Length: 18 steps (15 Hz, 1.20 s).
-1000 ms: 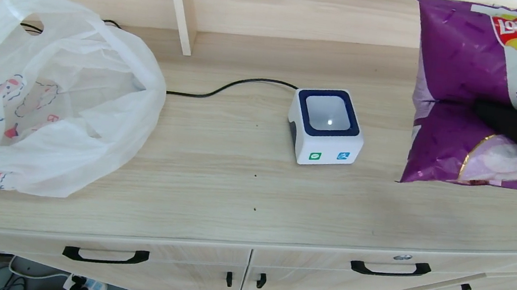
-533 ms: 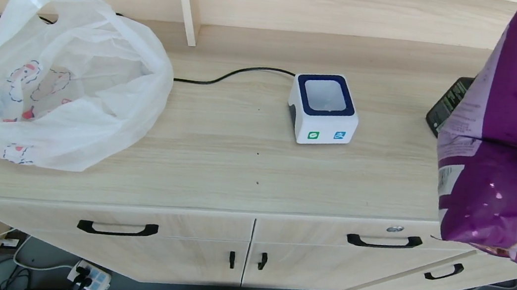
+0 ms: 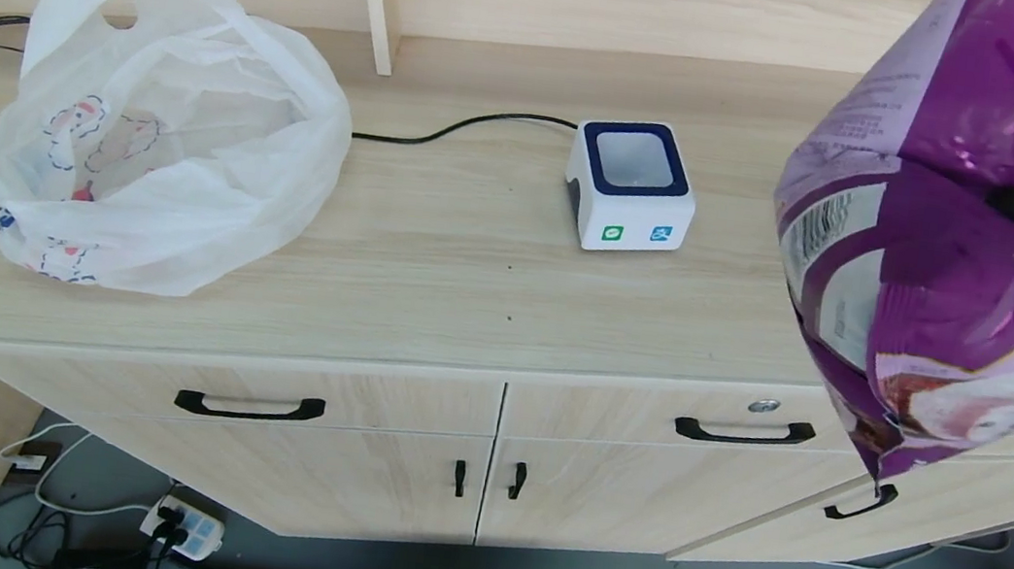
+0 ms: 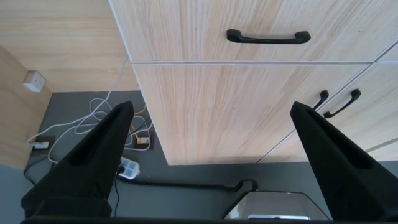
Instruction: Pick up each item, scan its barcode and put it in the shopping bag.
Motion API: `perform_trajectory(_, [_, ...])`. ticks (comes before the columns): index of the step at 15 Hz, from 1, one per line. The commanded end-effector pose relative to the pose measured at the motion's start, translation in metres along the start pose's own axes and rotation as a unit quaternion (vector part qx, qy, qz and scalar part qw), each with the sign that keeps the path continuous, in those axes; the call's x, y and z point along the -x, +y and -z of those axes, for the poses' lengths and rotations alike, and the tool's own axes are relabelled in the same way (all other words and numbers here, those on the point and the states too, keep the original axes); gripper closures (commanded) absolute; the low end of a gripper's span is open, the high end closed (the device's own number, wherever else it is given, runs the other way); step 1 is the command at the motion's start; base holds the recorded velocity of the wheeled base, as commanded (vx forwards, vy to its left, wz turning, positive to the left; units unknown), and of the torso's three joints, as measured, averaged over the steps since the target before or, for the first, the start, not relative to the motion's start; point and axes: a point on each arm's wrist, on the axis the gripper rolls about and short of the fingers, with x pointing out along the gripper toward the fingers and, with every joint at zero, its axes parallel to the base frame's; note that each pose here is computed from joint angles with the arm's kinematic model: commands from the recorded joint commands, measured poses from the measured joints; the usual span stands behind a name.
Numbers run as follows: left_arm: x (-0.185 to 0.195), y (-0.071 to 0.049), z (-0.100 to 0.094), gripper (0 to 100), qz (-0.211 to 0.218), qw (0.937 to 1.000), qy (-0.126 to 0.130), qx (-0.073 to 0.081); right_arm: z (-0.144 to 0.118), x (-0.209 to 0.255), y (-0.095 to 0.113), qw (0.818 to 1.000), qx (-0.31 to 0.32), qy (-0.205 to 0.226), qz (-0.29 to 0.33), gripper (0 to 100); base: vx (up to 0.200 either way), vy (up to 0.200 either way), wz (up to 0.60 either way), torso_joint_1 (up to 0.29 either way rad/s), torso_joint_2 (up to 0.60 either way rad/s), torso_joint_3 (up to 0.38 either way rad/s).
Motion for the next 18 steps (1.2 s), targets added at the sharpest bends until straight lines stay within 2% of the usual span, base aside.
perform_trajectory(1, [0.0,0.0,0.0,0,0.0,1.0,0.001,0.0,0.019,-0.039,-0.02,0.998,-0.015,0.055,-0.032,100,0.0,0.0,0.0,0.0,0.0,0.0])
perform_trajectory(3, [0.0,0.0,0.0,0,0.0,1.0,0.001,0.001,0.022,-0.047,-0.017,0.992,-0.037,0.065,-0.098,100,0.0,0.0,0.0,0.0,0.0,0.0])
perform_trajectory(5, [0.0,0.0,0.0,0,0.0,1.0,0.001,0.001,0.034,-0.045,-0.009,0.981,-0.095,0.077,-0.152,100,0.0,0.0,0.0,0.0,0.0,0.0])
perform_trajectory(7, [0.0,0.0,0.0,0,0.0,1.0,0.001,0.0,0.046,-0.044,-0.014,0.976,-0.103,0.071,-0.179,100,0.0,0.0,0.0,0.0,0.0,0.0])
perform_trajectory(12, [0.0,0.0,0.0,0,0.0,1.0,0.001,0.0,0.052,-0.039,-0.002,0.96,-0.138,0.078,-0.232,100,0.0,0.0,0.0,0.0,0.0,0.0])
perform_trajectory(14, [0.0,0.0,0.0,0,0.0,1.0,-0.001,0.0,0.056,-0.032,0.017,0.935,-0.158,0.101,-0.3,100,0.0,0.0,0.0,0.0,0.0,0.0])
perform_trajectory(18, [0.0,0.0,0.0,0,0.0,1.0,0.0,0.0,0.063,-0.031,0.014,0.932,-0.158,0.122,-0.304,100,0.0,0.0,0.0,0.0,0.0,0.0])
